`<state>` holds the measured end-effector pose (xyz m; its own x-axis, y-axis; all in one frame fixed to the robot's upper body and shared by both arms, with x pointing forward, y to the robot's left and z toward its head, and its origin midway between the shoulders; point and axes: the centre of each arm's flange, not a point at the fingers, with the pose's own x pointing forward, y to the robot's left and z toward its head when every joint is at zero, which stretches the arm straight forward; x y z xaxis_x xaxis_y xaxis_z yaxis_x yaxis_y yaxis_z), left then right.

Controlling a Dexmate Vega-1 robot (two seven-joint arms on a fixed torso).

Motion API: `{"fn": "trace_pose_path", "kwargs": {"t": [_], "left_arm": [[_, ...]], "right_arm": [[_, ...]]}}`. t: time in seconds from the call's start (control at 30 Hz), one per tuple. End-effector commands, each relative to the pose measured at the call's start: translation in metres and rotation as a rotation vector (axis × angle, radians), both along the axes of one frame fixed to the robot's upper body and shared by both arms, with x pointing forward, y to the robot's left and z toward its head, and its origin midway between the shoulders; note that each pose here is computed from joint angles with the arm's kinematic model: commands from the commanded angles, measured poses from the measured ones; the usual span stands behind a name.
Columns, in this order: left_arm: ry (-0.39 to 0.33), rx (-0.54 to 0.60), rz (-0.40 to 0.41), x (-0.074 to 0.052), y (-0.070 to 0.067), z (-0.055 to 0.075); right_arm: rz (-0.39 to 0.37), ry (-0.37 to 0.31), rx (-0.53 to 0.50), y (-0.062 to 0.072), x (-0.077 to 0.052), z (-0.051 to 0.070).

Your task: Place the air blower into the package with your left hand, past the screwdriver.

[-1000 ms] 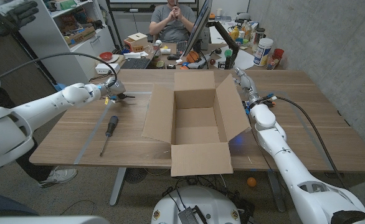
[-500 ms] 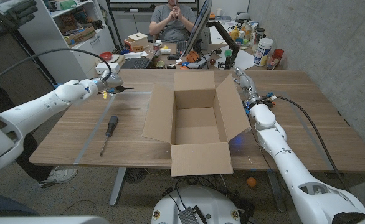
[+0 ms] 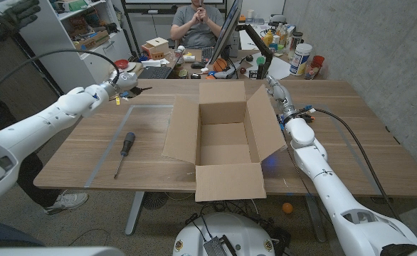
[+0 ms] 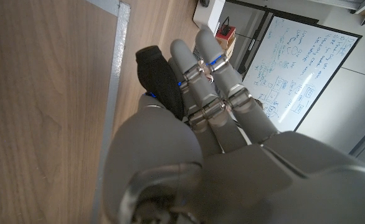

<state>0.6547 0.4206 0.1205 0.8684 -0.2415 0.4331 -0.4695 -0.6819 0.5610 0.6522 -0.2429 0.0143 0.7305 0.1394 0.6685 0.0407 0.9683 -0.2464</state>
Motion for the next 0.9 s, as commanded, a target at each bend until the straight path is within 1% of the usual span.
{"fn": "trace_pose_path", "kwargs": {"t": [0.03,0.17,0.23,0.33,0.4,0.6,0.77,0.9], "left_arm": [[-0.074,-0.164,-0.070,-0.022,-0.001,0.022],[-0.080,-0.225,-0.094,-0.028,-0.002,0.026],[-0.089,-0.233,-0.101,-0.031,-0.003,0.026],[-0.091,-0.277,-0.122,-0.034,-0.004,0.028],[-0.097,-0.279,-0.127,-0.037,-0.006,0.027],[-0.098,-0.335,-0.164,-0.047,-0.012,0.027],[-0.103,-0.414,-0.213,-0.055,-0.017,0.033],[-0.097,-0.467,-0.239,-0.058,-0.020,0.039]], "right_arm": [[0.004,-0.004,-0.006,0.001,-0.005,-0.001],[0.004,-0.008,-0.003,0.000,-0.008,-0.001],[0.006,-0.008,-0.004,0.000,-0.009,-0.001],[0.007,-0.002,-0.013,0.000,-0.009,0.001],[0.012,-0.004,-0.019,0.001,-0.010,0.002],[0.017,-0.013,-0.035,0.003,-0.015,0.005],[0.022,-0.015,-0.034,0.001,-0.019,0.004],[0.021,-0.015,-0.028,-0.001,-0.022,0.001]]}}
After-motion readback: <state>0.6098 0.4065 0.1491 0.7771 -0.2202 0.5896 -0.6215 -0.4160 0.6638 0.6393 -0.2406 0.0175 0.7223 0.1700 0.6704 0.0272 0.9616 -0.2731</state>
